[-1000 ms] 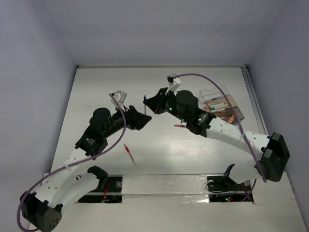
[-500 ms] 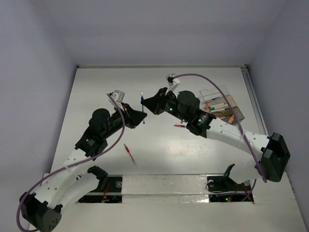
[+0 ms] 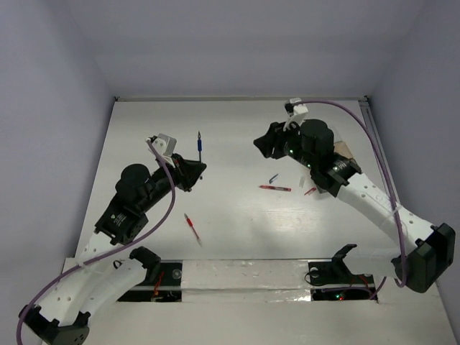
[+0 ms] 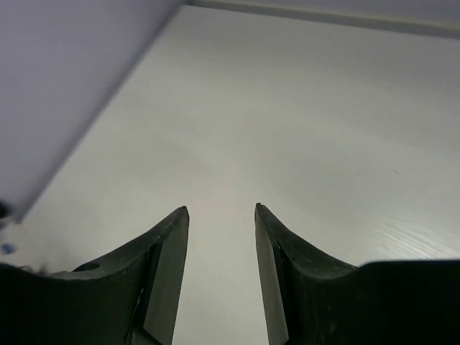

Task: Sort the stationery into containers
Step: Pick up the pen cap from the center of the board.

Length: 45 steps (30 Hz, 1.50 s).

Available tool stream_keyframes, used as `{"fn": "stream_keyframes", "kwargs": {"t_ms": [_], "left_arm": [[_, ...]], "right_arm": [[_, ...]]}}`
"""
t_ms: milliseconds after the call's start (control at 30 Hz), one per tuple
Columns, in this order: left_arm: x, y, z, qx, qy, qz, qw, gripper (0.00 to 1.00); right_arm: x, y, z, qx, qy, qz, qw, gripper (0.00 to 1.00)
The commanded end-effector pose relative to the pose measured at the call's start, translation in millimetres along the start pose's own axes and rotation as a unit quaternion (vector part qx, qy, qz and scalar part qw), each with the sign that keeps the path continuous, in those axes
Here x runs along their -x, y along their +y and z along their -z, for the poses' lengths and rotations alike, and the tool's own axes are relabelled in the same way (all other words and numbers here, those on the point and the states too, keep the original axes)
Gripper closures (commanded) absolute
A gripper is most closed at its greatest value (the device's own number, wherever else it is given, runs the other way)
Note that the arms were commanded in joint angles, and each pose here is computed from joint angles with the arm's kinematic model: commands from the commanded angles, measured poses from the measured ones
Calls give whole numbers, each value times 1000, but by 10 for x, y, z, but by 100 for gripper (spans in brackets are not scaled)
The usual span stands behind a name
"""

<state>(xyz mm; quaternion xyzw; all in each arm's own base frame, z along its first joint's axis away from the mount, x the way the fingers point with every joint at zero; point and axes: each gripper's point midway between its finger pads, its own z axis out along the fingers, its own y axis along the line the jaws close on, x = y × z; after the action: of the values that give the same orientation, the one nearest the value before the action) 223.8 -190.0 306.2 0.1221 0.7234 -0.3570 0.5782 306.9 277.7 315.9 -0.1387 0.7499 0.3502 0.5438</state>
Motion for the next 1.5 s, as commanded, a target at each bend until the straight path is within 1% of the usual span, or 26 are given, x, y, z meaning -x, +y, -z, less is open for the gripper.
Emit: {"fn": "stream_keyframes", "kwargs": {"t_ms": [0,33,67,100,133,267,300,367,433,567,600,733,867,967,1200,1467], "left_arm": [[98,21,42,4,-18,-33,999,100],[36,50,39,7,-13,-34,999,100],[-7,72,48,11,-7,-33,999,100],[1,75,80,12,-11,-37,999,100],[-40,95,93,14,-8,-38,999,100],[-1,60,151,8,-20,-40,999,100],[7,53,159,7,-21,-40,999,100],[13,36,175,3,-23,-41,999,100],[20,24,181,0,-24,-42,999,100],[41,12,208,1,-29,-45,999,100],[45,12,215,1,-30,-45,999,100],[47,19,218,3,-31,-45,999,100],[38,34,205,7,-29,-44,999,100],[33,44,197,9,-27,-46,999,100],[24,71,187,15,-25,-46,998,100],[28,72,187,16,-26,-47,998,100]], "right_arm": [[-708,-786,92,-141,149,66,976,54],[-756,-1007,130,-180,164,75,967,55],[-874,-1175,205,-213,192,85,954,55],[-952,-1336,210,-244,217,109,939,55],[-994,-1442,241,-258,233,119,930,54],[-1170,-1600,217,-247,299,191,902,49],[-1186,-1682,231,-252,313,221,889,47],[-1291,-1770,205,-245,347,251,870,45],[-1393,-1842,169,-241,369,267,857,44],[-1465,-1875,85,-214,398,294,842,40],[-1494,-1858,57,-198,405,302,840,40],[-1585,-1909,-40,-183,423,316,829,39],[-1718,-1955,-54,-170,457,320,813,39],[-1797,-1953,-74,-157,475,316,806,39],[-1958,-1967,-92,-139,503,308,795,35],[-2046,-2009,-231,-129,505,312,795,33]]}}
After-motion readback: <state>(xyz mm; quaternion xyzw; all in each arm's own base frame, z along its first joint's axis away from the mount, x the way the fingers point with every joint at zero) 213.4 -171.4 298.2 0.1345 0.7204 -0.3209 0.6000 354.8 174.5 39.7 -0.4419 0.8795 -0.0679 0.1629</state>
